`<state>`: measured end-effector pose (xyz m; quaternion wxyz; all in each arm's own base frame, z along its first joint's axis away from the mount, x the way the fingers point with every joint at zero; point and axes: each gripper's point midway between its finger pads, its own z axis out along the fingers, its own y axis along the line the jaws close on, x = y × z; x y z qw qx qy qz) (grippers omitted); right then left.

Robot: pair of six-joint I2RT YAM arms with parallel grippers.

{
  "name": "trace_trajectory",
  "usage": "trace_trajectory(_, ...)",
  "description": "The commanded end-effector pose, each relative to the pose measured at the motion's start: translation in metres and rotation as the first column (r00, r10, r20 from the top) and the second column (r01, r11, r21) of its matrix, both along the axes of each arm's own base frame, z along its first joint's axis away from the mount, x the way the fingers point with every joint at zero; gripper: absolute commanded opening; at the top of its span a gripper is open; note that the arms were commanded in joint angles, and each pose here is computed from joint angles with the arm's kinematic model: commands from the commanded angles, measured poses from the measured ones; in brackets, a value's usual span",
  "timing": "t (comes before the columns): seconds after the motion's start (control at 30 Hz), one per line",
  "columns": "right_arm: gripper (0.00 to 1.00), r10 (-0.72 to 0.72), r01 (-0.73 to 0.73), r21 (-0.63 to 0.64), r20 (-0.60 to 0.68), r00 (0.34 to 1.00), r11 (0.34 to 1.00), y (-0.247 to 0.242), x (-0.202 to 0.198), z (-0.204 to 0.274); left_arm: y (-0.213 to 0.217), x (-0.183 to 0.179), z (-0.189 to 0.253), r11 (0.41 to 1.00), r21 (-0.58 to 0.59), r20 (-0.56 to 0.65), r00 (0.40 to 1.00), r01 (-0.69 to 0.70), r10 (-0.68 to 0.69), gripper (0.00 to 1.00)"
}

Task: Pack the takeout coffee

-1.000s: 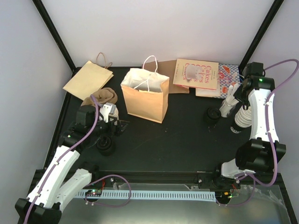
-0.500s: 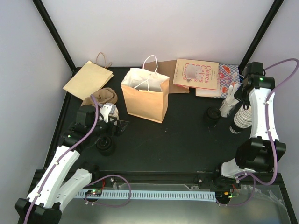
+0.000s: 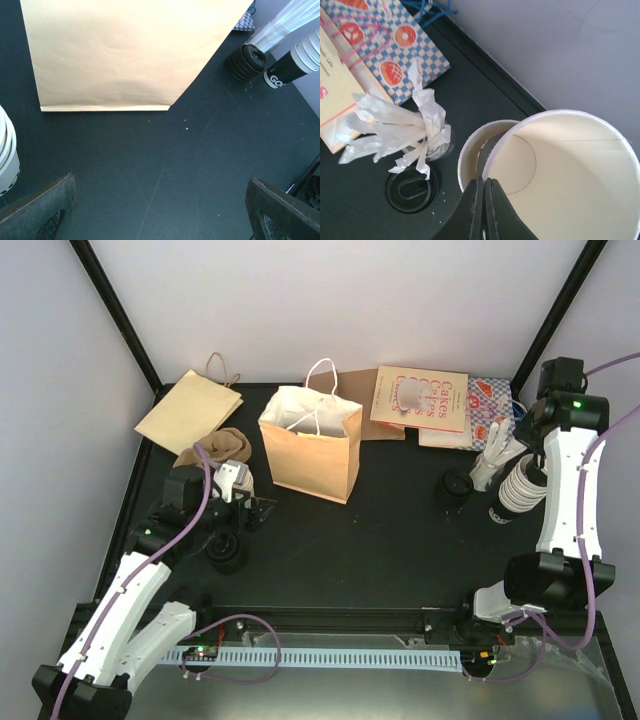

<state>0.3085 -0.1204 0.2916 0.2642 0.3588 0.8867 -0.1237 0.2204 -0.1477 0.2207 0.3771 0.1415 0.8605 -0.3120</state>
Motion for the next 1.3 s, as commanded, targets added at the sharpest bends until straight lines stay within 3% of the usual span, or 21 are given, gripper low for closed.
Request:
trace_trajectory(0.0,0.01,-0.055,0.058,-0.065,0.046,0.997,0.996,-0.009,-0.019,0.039,-0.004,0.0,0.01,1.0,-0.011,0.05,0.998,0.025,-0.024,0.94)
trace_trajectory(0.17,0.01,0.005,0.009,-0.065,0.22,0.975,0.998,0.004,-0.03,0.096,-0.004,0.0,0.01,1.0,-0.01,0.05,0.998,0.025,-0.024,0.94)
trace_trajectory(0.33,0.01,0.269,-0.271,-0.054,0.407,0.873,0.961,0.065,-0.03,0.146,-0.005,0.0,0.009,0.999,-0.013,0.046,0.999,0.03,-0.029,0.94)
trace_trajectory(0.43,0.01,0.439,-0.499,-0.02,0.506,0.742,0.866,0.113,-0.036,0.161,-0.005,0.001,0.008,0.999,-0.011,0.04,0.999,0.031,-0.03,0.94)
trace_trajectory(0.5,0.01,0.529,-0.643,-0.004,0.571,0.627,0.766,0.147,-0.046,0.168,-0.005,0.001,0.008,0.999,-0.011,0.041,0.999,0.03,-0.03,0.94)
trace_trajectory(0.6,0.01,0.611,-0.782,0.038,0.602,0.514,0.622,0.188,-0.06,0.157,-0.005,0.001,0.007,0.999,-0.011,0.036,0.999,0.03,-0.03,0.94)
trace_trajectory(0.7,0.01,0.678,-0.84,0.088,0.55,0.489,0.535,0.221,-0.063,0.124,-0.006,0.002,0.006,0.999,-0.012,0.032,0.999,0.031,-0.03,0.94)
trace_trajectory(0.93,0.01,0.792,-0.863,0.145,0.345,0.503,0.485,0.276,-0.071,0.014,-0.005,0.003,0.005,1.0,-0.008,0.026,0.999,0.027,-0.026,0.94)
trace_trajectory(1.27,0.01,0.901,-0.909,-0.017,0.14,0.41,0.416,0.345,-0.086,-0.078,-0.005,0.004,0.003,1.0,-0.006,0.021,0.999,0.024,-0.024,0.94)
